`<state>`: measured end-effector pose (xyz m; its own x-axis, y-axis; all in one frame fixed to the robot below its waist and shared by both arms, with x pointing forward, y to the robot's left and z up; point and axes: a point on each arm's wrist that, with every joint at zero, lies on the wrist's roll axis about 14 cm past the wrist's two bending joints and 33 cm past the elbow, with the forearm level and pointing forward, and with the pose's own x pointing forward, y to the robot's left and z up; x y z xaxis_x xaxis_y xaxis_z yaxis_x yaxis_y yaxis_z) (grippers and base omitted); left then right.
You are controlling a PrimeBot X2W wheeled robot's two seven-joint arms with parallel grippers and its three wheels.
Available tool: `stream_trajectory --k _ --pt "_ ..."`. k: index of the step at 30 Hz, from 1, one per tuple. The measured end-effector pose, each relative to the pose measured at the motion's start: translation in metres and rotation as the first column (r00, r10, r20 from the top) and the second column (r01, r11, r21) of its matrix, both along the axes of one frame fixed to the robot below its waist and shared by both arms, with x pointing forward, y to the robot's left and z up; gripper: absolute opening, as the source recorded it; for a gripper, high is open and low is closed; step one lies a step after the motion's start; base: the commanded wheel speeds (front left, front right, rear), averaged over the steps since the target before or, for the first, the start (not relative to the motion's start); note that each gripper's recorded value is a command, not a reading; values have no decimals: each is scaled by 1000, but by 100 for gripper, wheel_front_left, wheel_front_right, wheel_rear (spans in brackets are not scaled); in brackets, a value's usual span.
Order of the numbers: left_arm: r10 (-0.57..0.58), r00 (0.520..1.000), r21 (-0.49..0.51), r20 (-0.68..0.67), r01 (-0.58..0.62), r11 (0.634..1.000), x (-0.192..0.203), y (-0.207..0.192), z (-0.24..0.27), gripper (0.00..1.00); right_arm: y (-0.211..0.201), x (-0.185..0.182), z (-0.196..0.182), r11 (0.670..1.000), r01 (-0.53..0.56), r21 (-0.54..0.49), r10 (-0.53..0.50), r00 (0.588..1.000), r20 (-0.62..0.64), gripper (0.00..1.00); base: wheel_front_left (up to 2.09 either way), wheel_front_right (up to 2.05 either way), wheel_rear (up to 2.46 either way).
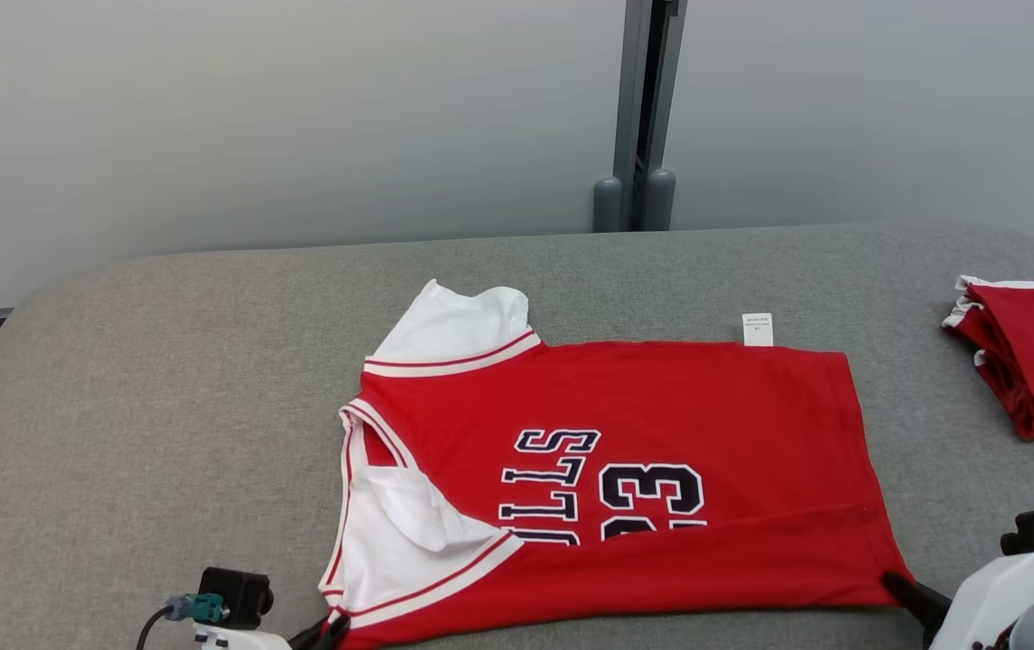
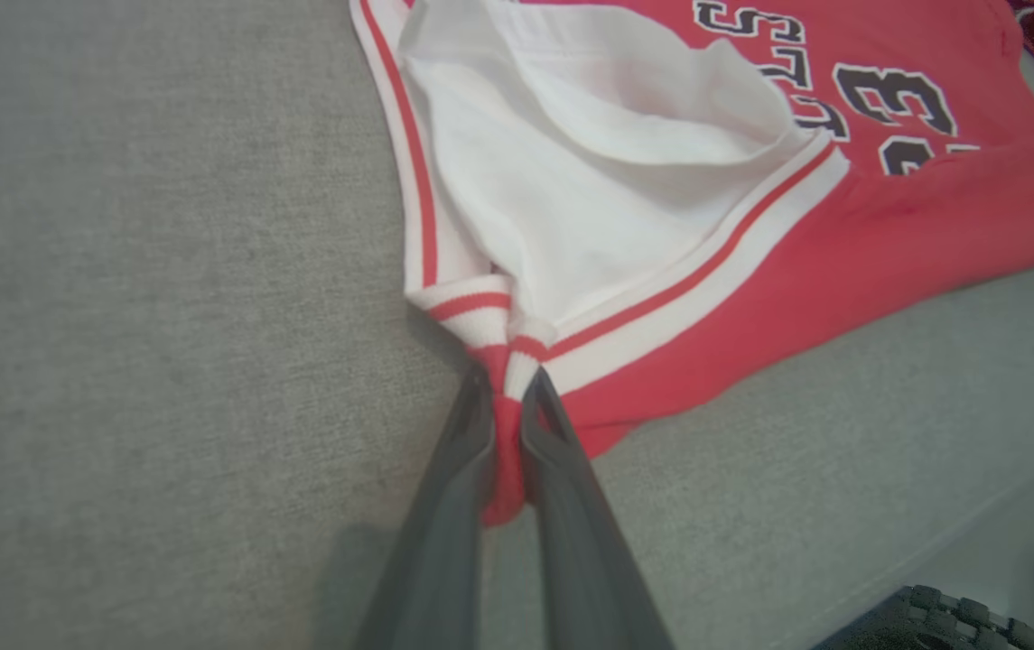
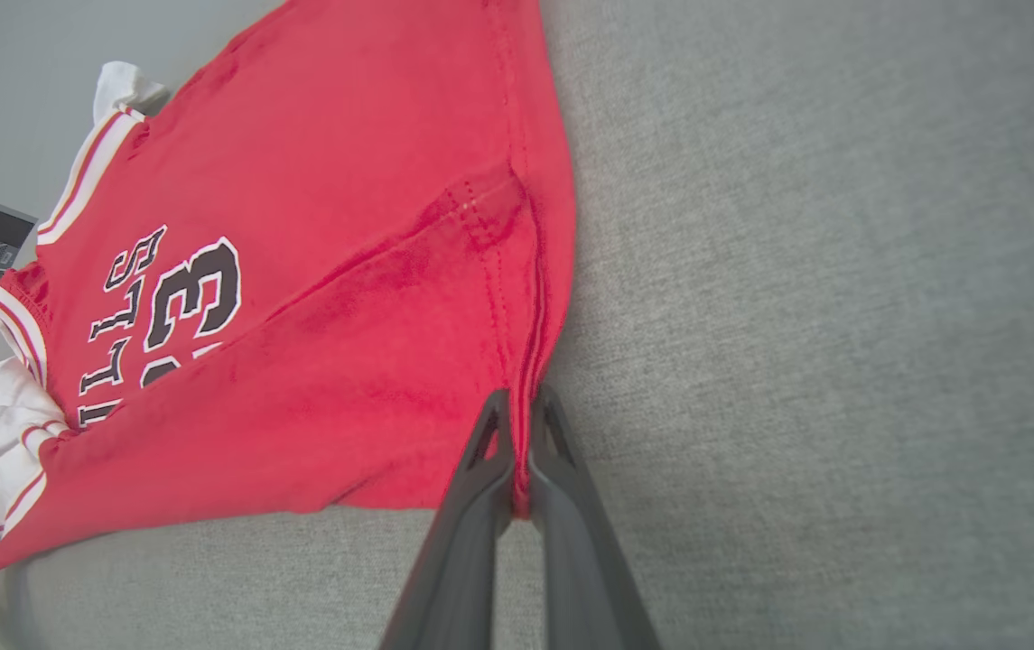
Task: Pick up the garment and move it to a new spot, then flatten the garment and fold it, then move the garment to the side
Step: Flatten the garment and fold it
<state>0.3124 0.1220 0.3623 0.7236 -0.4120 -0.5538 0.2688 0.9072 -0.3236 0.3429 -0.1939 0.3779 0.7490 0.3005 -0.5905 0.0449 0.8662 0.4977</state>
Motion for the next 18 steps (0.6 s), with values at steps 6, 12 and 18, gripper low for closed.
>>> stream_trajectory --k 6,12,18 --pt "-65 997 0 -38 65 998 -18 -2 2 0 -2 -15 -4 999 -39 10 39 997 -62 0 0 0 0" --pt "-108 993 18 -38 108 994 -26 -3 10 0 -8 -21 0 998 -54 9 55 996 -70 0 0 0 0" --pt "-147 987 19 -66 148 989 -43 -4 17 0 -13 -33 -2 998 -58 28 61 993 -104 0 0 0 0"
